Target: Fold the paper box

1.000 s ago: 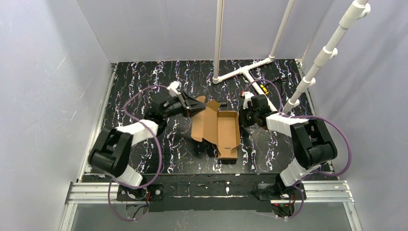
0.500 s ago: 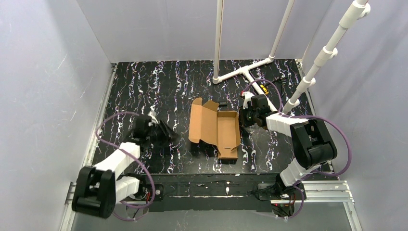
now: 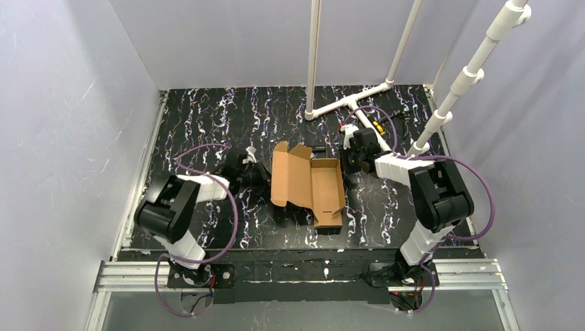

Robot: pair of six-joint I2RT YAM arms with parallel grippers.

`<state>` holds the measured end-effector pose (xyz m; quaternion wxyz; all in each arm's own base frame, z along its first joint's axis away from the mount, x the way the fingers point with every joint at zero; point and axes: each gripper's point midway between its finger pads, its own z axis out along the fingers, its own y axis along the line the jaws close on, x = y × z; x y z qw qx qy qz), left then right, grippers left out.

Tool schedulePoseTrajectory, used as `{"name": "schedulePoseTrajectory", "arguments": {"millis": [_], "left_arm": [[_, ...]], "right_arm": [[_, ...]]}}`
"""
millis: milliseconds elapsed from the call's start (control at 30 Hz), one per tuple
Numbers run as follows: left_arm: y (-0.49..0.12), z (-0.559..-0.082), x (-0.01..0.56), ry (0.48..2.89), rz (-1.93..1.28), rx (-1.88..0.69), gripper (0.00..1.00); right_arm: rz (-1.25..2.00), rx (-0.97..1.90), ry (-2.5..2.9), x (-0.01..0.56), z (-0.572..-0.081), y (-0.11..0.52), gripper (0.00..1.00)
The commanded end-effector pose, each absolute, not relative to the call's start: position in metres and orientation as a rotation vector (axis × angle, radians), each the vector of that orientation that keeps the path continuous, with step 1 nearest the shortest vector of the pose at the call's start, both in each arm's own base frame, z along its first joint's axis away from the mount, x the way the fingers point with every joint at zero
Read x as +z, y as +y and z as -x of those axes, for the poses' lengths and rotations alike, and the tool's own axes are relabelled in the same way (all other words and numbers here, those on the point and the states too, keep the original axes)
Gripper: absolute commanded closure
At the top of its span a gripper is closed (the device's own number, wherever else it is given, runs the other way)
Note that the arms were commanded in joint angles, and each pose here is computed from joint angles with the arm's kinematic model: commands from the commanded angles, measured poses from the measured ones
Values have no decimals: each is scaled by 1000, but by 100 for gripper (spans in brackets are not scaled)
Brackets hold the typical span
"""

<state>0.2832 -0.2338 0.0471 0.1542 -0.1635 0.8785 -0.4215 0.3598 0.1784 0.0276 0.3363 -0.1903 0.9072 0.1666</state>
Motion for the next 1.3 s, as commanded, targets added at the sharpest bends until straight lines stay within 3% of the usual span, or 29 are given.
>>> {"name": "schedulePoseTrajectory", "arguments": {"millis": [0,433,967,1167,1267], "left_arm": [[-264,-300,44,2516,419,-1245,92],[-304,-324,46,2509,383,-1281,98],[-281,-319,78,2383,357,-1262,90],[-263,-308,88,2349,378,-1265,75],[-254,-299,97,2328,388,-1294,66]], "right_arm": [[552,399,2348,33,-369,188,89],[712,375,2292,36,-354,218,89],[630,259,2261,52,-378,185,85],[659,133,2200,71,-392,169,82],[718,101,2138,92,-398,161,70]]}}
